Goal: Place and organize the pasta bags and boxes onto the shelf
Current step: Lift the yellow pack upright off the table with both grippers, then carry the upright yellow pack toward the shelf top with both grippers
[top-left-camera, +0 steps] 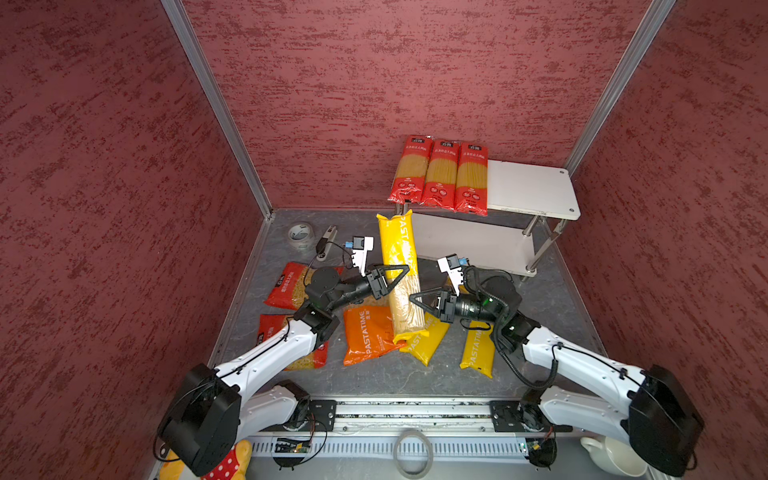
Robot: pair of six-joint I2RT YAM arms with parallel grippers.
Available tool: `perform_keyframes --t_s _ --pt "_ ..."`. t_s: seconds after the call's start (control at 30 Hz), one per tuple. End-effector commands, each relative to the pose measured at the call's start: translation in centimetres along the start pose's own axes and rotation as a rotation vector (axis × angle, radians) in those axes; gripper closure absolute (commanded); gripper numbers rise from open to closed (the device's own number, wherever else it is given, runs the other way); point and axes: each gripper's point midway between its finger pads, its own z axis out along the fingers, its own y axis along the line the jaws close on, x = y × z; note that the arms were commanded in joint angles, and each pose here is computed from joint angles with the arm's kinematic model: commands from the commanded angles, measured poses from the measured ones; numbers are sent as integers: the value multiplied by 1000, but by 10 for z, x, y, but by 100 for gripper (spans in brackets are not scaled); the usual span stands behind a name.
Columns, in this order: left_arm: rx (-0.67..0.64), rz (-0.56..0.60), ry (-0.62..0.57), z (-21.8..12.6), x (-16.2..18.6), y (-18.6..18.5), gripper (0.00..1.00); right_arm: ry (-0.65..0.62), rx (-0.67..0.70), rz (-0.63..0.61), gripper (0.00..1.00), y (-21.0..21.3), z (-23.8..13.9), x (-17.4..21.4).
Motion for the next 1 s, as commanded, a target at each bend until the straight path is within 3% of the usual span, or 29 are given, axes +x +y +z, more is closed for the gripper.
perform_keyframes --t_s 0.0,0.17,0.3,0.6,0.97 --pt "69 75 -5 3 -12 -23 69 -133 -124 -155 97 45 -4 -36" --pt "85 113 -26 5 -27 -39 78 -152 -71 -127 86 29 -3 -34" --pt "101 141 -58 7 -42 -52 84 -163 -35 -117 69 19 -5 -32" --pt "139 209 -129 17 -81 -79 91 -180 80 -115 40 -5 -17 -20" --pt "218 230 -201 48 -126 -102 91 -283 27 -141 41 9 -24 -37"
